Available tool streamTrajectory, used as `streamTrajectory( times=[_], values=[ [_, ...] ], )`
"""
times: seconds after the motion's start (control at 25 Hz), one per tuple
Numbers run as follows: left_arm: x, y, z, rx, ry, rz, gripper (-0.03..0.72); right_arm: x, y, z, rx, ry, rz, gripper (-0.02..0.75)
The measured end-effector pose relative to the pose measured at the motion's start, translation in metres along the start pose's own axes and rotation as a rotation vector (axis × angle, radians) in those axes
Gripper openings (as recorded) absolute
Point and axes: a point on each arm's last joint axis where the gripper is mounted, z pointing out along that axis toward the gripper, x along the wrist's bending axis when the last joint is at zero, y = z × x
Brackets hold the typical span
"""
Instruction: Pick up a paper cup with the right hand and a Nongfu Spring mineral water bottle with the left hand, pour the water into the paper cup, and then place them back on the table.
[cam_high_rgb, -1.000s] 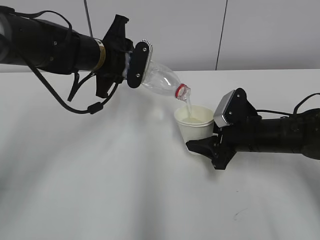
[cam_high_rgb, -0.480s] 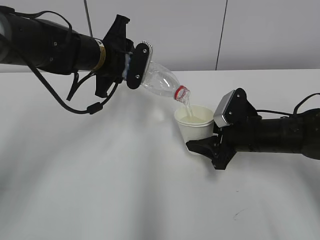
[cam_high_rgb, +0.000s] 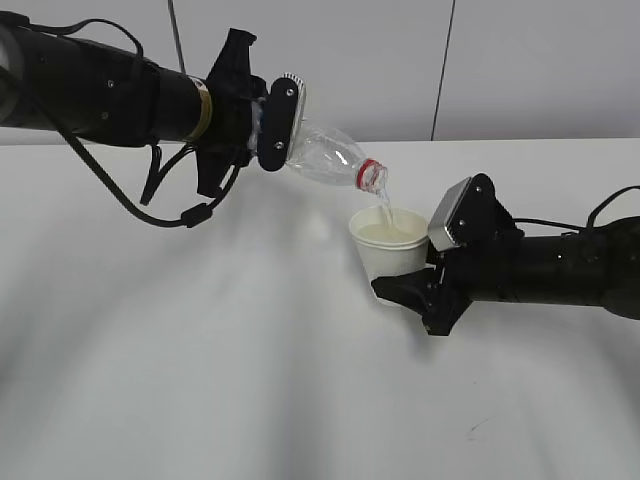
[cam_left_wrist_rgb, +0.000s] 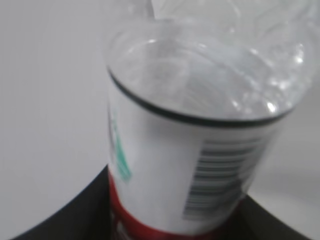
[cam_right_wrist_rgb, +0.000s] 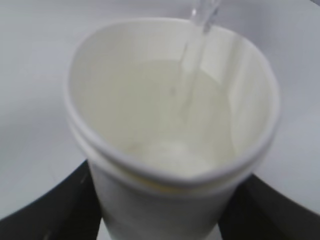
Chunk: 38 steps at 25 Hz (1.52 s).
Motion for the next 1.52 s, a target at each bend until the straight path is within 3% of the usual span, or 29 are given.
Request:
streamTrajectory(
  times=[0.24, 0.48, 0.64, 0.8, 1.08, 1.32, 1.52],
  values=[
    [-0.001, 0.000, 0.000, -0.003, -0.009, -0.265, 0.323, -0.003, 0.005, 0.000, -0.054, -0.036, 0.034, 0.451],
    [-0.003, -0.002, 0.001, 0.006, -0.023, -0.664, 0.323, -0.008, 0.009, -0.001, -0.101, -0.088, 0.028, 0.451],
    [-0.014, -0.002, 0.007, 0.014, -0.054, -0.903, 0.323, -0.013, 0.013, -0.002, -0.147, -0.148, 0.023, 0.451],
    [-0.030, 0.000, 0.007, -0.083, -0.053, -1.080, 0.323, -0.020, 0.015, -0.003, -0.172, -0.216, 0.044, 0.451],
    [-0.056, 0.004, 0.003, -0.206, -0.019, -1.269, 0.323, -0.032, 0.018, -0.007, -0.216, -0.354, 0.096, 0.451],
    [-0.069, 0.010, -0.008, -0.388, 0.077, -1.356, 0.323, -0.041, 0.018, -0.011, -0.220, -0.456, 0.103, 0.451],
    [-0.087, 0.006, -0.018, -0.442, 0.111, -1.399, 0.323, -0.045, 0.017, -0.012, -0.225, -0.507, 0.129, 0.451]
  ],
)
